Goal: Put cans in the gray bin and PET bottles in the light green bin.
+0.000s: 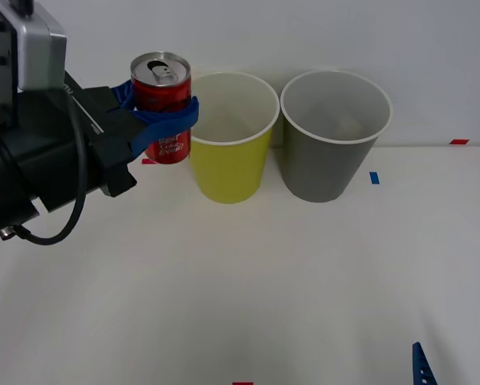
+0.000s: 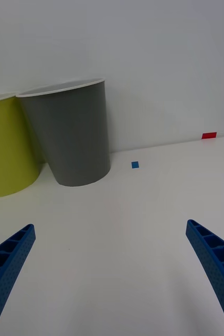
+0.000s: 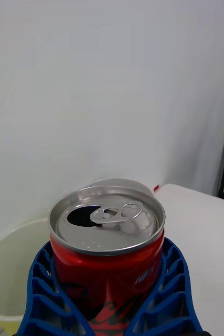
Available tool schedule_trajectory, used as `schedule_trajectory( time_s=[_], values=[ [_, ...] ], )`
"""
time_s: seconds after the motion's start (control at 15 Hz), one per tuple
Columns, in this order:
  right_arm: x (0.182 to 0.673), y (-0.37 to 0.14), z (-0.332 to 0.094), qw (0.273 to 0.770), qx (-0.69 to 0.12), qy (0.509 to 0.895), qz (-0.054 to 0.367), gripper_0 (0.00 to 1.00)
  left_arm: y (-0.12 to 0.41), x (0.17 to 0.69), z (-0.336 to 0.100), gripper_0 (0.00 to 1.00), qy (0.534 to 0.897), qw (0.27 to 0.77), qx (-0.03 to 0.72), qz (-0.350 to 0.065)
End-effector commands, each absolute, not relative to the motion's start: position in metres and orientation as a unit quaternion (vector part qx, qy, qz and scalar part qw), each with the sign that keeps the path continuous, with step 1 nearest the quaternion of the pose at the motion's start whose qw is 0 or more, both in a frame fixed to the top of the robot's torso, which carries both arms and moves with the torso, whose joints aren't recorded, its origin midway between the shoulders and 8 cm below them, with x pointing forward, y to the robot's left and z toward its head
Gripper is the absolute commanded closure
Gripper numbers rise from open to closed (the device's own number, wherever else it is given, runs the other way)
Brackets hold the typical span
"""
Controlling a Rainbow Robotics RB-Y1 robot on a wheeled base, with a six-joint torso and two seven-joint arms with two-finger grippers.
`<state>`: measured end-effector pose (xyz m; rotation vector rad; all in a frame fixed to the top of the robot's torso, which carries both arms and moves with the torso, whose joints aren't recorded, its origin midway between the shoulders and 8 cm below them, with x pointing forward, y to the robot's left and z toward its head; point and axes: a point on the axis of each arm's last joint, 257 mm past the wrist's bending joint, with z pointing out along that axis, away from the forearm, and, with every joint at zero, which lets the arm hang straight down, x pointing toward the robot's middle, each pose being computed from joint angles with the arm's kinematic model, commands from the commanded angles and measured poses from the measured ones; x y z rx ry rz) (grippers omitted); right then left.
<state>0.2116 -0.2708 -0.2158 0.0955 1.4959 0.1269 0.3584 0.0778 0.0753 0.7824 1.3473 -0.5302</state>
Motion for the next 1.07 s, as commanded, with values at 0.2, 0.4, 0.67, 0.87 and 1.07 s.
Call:
schedule_trajectory(
  time_s=[0.2,0.4,0.67,0.87,1.07],
  values=[
    [0.212,-0.271,-0.216,0.730,0.043,0.679,0.058,0.00,0.067,0.354,0.114,1.00,0.568,0.695,0.342,-0.277],
    [0.212,-0.271,-0.216,0.730,0.043,0.679,0.058,0.00,0.062,0.365,0.127,1.00,0.563,0.692,0.334,-0.302],
    [0.212,-0.271,-0.216,0.730,0.043,0.679,0.058,0.00,0.047,0.370,0.146,1.00,0.548,0.693,0.331,-0.332],
    [0.212,-0.271,-0.216,0.730,0.043,0.679,0.058,0.00,0.035,0.389,0.154,1.00,0.545,0.689,0.323,-0.352],
    [0.212,-0.271,-0.216,0.730,0.043,0.679,0.058,0.00,0.015,0.409,0.158,1.00,0.545,0.681,0.326,-0.364]
  ],
)
